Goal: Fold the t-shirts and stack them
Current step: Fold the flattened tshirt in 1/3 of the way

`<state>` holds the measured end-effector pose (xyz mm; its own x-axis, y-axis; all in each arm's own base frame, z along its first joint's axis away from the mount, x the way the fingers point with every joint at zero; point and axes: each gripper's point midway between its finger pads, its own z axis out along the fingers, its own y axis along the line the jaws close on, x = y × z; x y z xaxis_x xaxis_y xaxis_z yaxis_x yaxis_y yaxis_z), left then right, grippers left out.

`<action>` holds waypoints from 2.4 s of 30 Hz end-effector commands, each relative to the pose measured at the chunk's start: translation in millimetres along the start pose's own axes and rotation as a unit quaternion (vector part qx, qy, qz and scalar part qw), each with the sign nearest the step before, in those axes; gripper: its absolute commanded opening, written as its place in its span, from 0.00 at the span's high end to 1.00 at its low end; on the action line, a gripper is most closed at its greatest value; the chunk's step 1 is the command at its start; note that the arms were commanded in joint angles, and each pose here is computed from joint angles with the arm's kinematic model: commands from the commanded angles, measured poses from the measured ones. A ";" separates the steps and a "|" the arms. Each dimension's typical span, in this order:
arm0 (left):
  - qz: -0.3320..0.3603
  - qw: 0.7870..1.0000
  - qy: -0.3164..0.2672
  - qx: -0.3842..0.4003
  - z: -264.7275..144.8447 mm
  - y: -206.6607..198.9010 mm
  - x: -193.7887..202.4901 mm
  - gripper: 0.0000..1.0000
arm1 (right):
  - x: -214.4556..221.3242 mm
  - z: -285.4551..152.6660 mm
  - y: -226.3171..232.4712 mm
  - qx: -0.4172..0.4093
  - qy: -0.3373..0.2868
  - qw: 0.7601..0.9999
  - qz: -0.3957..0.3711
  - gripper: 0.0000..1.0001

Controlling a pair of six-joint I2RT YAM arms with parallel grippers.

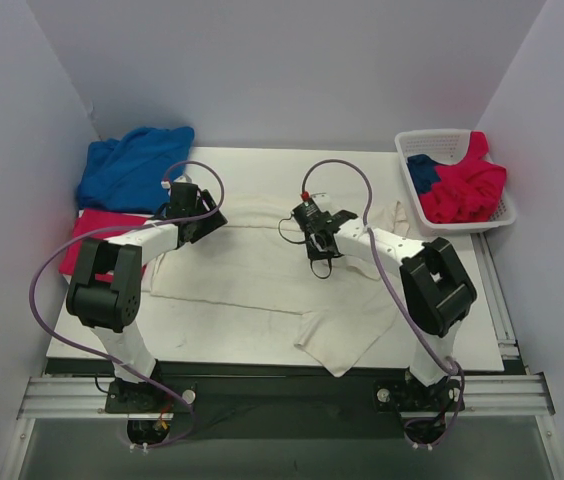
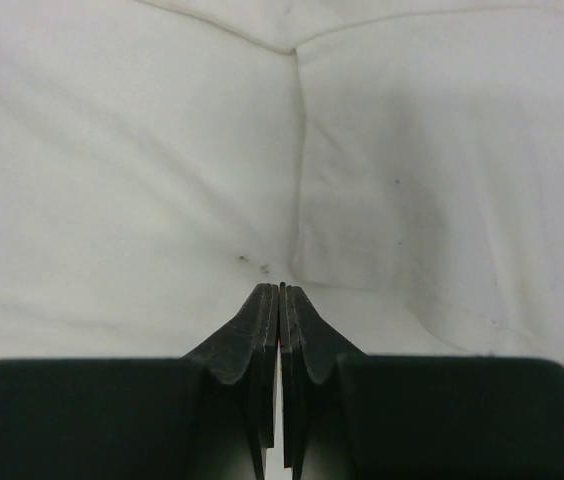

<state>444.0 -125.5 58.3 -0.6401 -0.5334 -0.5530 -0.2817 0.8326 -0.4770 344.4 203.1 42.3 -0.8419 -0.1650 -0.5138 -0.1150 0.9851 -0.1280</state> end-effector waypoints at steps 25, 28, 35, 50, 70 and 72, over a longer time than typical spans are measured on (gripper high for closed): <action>0.001 1.000 -0.023 0.013 -5.8 -7.5 -14.8 0.26 | -7.8 4.1 -13.4 0.044 -0.009 0.999 -0.022 0.73; 0.001 1.000 -0.019 0.013 -4.3 -6.7 -12.7 0.26 | -6.9 8.5 -18.4 0.046 -0.005 0.999 -0.017 0.73; 0.000 1.000 -0.024 0.011 -6.1 -6.4 -15.5 0.26 | 1.1 21.3 -19.2 0.023 0.016 1.000 -0.001 0.74; -0.001 1.000 -0.019 0.009 -3.5 -4.5 -12.4 0.26 | 7.9 21.3 -15.9 0.013 0.022 1.000 -0.005 0.74; -0.001 1.000 -0.017 0.010 -3.0 -3.8 -10.8 0.26 | 21.4 26.5 -8.3 0.014 0.038 0.999 -0.011 0.74; -0.001 1.000 -0.018 0.010 -3.4 -3.9 -11.4 0.26 | 22.6 27.8 -8.5 0.015 0.039 0.999 -0.011 0.75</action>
<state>443.2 -125.2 57.4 -0.6413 -0.5331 -0.5518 -0.2831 0.8329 -0.4756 350.3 194.0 18.2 -0.8620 -0.1713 -0.4770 -0.1174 0.9831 -0.1408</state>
